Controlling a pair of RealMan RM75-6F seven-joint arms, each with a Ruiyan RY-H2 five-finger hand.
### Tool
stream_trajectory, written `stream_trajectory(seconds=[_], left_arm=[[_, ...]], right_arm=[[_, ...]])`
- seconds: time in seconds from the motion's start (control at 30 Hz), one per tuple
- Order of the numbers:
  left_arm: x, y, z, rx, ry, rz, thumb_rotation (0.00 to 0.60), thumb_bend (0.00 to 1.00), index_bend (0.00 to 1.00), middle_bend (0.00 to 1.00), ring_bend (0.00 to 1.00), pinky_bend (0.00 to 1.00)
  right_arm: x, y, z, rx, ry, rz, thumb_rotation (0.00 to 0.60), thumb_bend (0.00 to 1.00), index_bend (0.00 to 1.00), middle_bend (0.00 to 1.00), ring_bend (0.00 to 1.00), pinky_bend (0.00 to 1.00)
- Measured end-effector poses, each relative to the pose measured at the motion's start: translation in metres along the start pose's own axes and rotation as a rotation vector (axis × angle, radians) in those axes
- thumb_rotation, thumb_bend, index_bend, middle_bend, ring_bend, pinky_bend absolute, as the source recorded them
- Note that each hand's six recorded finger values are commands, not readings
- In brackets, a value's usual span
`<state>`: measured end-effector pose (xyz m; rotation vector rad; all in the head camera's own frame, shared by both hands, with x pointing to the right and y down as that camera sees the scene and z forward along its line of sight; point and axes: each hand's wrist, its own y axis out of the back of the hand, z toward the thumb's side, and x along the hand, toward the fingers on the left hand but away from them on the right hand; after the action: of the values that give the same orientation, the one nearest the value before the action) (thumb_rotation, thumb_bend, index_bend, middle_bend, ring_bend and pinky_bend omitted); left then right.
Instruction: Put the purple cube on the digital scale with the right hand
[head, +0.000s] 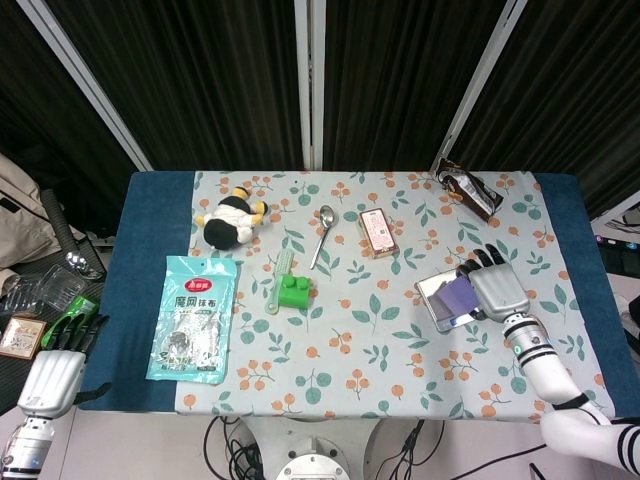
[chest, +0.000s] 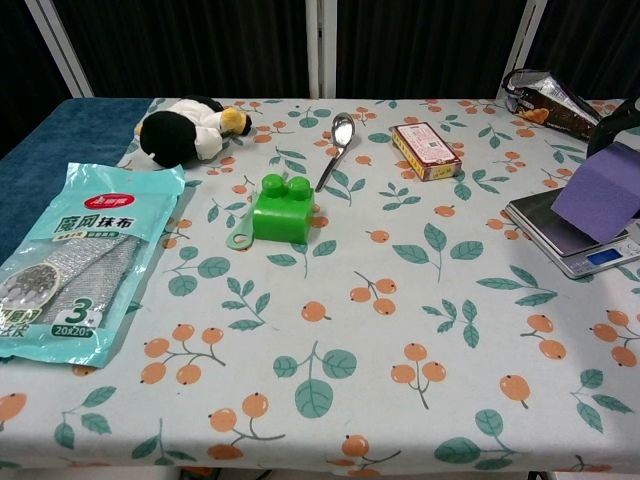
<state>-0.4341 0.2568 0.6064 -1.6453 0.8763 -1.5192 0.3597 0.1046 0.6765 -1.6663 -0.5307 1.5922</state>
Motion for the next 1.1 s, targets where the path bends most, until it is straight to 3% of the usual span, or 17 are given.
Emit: stream_trajectory(seconds=[0.33,0.5,0.73,0.9,1.1], left_arm=[[0.0002,-0.002,-0.0028,-0.008,0.003,-0.005,0.6,0.11,0.06,0.06,0.0,0.01],[-0.0004,-0.0019,-0.004,-0.01,0.006,-0.004,0.6,0.11,0.06,0.06,0.0,0.01],[-0.0014,-0.002,-0.0048,-0.012,0.007,-0.004,0.6,0.11,0.06,0.06,0.0,0.01],[-0.0011,-0.0028,-0.0047,-0.013,0.005,-0.009,0.6,0.11,0.06,0.06,0.0,0.01],[-0.0006,-0.0011,-0.0032,-0.011,0.001,-0.005,0.6,0.11,0.06,0.06,0.0,0.01]], right_arm=[[-0.0035,0.0015,0.0057,-0.014,0.006,0.007,0.6,0.1,0.44,0.47,0.1,0.0],[-0.0046,0.001,0.0075,-0.016,0.005,0.019,0.6,0.09,0.33,0.37,0.09,0.0],[-0.0045,-0.0006,0.0085,-0.023,0.002,0.04,0.6,0.07,0.11,0.17,0.0,0.0],[-0.0031,0.0009,0.0078,-0.034,0.001,0.035,0.6,0.07,0.04,0.08,0.0,0.0],[0.0011,0.0062,0.0041,-0.046,-0.002,0.007,0.6,0.07,0.01,0.05,0.0,0.0]])
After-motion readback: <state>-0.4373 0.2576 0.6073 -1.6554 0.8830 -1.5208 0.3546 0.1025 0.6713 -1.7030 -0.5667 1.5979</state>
